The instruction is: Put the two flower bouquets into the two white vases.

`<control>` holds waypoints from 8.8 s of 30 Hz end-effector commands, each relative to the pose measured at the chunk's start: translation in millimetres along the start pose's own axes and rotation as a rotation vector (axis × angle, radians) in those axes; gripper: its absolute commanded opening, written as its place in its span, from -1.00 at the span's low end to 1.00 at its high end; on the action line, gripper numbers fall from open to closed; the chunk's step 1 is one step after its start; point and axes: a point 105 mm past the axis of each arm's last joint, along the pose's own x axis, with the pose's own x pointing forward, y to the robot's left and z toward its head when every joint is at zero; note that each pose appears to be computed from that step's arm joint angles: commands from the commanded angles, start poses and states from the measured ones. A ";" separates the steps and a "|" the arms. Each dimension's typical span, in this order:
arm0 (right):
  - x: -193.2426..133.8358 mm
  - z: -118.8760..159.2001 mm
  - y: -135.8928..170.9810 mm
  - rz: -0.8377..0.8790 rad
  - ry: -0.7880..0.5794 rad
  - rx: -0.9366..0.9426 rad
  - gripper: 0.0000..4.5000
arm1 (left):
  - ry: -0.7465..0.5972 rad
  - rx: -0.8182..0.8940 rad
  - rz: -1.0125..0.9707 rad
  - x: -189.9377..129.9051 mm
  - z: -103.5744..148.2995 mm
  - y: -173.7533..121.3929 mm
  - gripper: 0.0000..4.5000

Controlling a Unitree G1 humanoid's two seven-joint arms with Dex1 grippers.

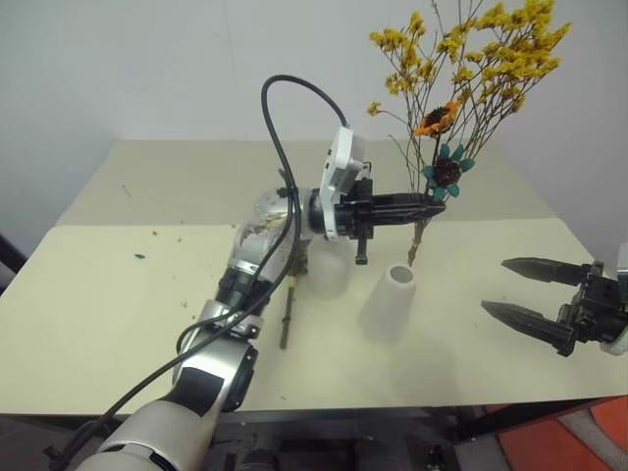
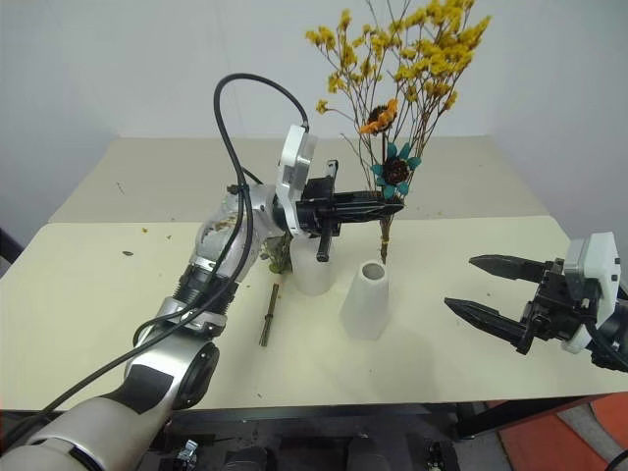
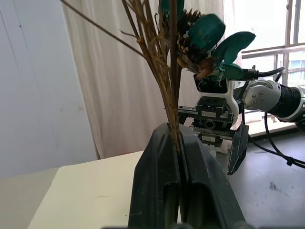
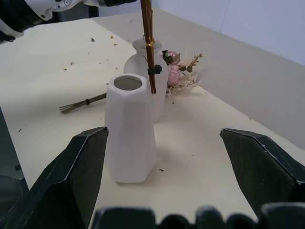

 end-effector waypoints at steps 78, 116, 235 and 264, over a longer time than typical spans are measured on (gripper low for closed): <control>1.1 1.4 -5.5 -0.036 -0.048 -0.049 0.98 | 0.103 -0.100 -0.100 -0.4 -4.8 -20.2 -0.99; 4.8 1.6 -0.5 -0.043 -0.058 -0.043 0.98 | 0.126 -0.093 -0.046 -12.3 -25.2 -18.5 -0.01; 27.2 51.5 -75.9 0.082 0.032 -0.146 0.98 | 0.030 -0.052 0.857 -98.0 88.6 86.4 -0.95; 29.2 47.1 -69.6 0.094 0.014 -0.133 0.98 | -0.028 0.133 0.464 -76.4 47.3 31.1 -0.95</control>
